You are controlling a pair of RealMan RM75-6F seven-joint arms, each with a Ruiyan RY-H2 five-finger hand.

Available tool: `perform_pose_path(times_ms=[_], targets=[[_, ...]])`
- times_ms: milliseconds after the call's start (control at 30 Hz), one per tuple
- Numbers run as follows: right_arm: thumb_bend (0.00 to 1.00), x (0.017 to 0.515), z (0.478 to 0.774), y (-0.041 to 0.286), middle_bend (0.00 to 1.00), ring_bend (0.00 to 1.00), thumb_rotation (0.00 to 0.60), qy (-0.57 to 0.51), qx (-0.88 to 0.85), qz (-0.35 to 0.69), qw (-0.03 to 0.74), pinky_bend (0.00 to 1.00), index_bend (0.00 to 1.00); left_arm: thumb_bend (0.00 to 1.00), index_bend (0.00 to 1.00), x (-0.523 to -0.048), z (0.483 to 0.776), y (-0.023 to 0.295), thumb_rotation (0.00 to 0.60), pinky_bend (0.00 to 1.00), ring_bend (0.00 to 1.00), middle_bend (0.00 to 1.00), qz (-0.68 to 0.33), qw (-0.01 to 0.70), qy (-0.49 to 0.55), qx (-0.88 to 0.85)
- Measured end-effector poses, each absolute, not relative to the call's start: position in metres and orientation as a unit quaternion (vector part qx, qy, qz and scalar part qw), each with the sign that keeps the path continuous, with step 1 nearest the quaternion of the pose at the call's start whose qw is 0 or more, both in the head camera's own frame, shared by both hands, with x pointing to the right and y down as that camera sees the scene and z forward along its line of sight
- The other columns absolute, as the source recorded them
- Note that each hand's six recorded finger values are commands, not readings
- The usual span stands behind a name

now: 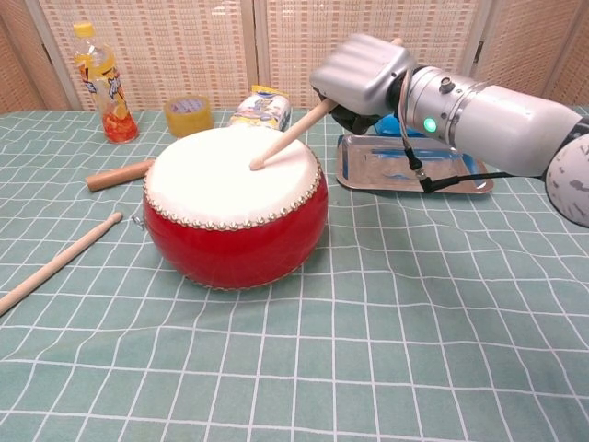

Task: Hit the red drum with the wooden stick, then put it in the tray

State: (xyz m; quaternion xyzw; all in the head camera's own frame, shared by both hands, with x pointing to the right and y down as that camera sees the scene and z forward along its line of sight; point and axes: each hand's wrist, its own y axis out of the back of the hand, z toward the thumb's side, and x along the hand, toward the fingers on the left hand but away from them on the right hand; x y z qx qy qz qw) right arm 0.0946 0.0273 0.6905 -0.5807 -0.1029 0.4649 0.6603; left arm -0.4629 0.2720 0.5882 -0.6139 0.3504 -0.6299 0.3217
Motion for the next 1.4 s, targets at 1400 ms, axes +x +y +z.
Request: perform_pose_path(times_ms=[1400], targets=[[0.68, 0.093, 0.690, 0.021, 1.00, 0.99, 0.600, -0.173, -0.631, 0.477, 0.588, 1.00, 1.00, 0.32, 0.17, -0.464, 0.589, 0.272, 0.600, 0.02, 0.00, 0.09, -0.632, 0.321, 0.350, -0.612]])
